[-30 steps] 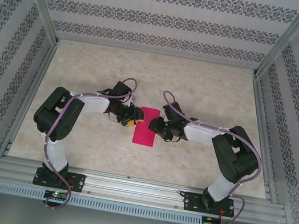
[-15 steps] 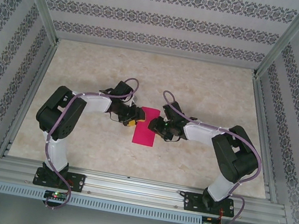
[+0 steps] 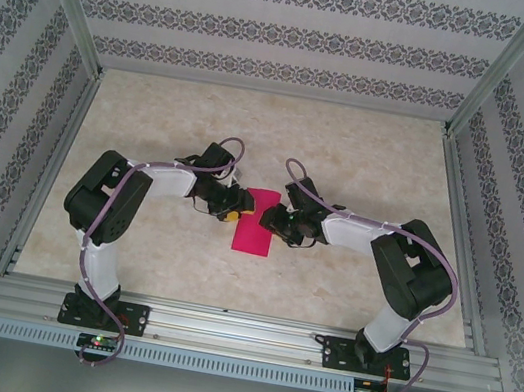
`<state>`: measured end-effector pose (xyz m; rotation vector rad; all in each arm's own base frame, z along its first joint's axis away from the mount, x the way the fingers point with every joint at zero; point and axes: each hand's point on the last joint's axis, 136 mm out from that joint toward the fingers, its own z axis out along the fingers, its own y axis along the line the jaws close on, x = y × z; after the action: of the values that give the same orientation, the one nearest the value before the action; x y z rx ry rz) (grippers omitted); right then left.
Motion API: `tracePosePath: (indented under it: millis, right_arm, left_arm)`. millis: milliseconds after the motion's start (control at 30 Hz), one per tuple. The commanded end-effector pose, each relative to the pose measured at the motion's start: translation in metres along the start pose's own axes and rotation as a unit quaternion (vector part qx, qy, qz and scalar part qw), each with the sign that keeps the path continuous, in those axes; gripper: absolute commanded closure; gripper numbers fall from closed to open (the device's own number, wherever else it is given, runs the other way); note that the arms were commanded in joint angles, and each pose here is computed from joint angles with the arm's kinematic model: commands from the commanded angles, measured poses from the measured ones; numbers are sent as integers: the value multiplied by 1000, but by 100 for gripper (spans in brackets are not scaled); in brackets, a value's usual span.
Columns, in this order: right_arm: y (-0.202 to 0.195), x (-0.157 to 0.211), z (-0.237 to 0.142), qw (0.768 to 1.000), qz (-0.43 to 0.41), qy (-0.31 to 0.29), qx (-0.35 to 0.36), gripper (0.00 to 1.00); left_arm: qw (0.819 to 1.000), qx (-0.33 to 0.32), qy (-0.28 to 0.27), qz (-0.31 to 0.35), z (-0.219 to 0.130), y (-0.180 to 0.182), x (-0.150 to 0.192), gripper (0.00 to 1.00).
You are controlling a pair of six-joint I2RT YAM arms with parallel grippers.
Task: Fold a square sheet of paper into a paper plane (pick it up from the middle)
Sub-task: Fold the triangle a second time at the center of the table.
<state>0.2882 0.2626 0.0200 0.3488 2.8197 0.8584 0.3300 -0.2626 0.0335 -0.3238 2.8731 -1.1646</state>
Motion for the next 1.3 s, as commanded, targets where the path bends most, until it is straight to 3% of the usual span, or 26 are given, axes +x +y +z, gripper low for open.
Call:
tracePosePath:
  millis: [0,567,867,1067,1267]
  right_arm:
    - [-36,16,19,998,8,22,59,55]
    - [-33,13,16,999,10,13,40,54]
    - [-34,12,16,999,15,12,36,53]
    - [-33,12,16,999,14,11,32,53]
    - [-10,4,4,1000,-3,-15,-18,50]
  left_arm:
    - [999,21,-1,29,-7,-20,3,54]
    - [992,120,-24,2,-9,-39,-8,51]
    - [987,158,-36,-3,-12,-43,-21,45]
    - [985,169,-30,-8,-9,-44,-29,44]
    - [989,143,-14,-25,-8,-31,-17,48]
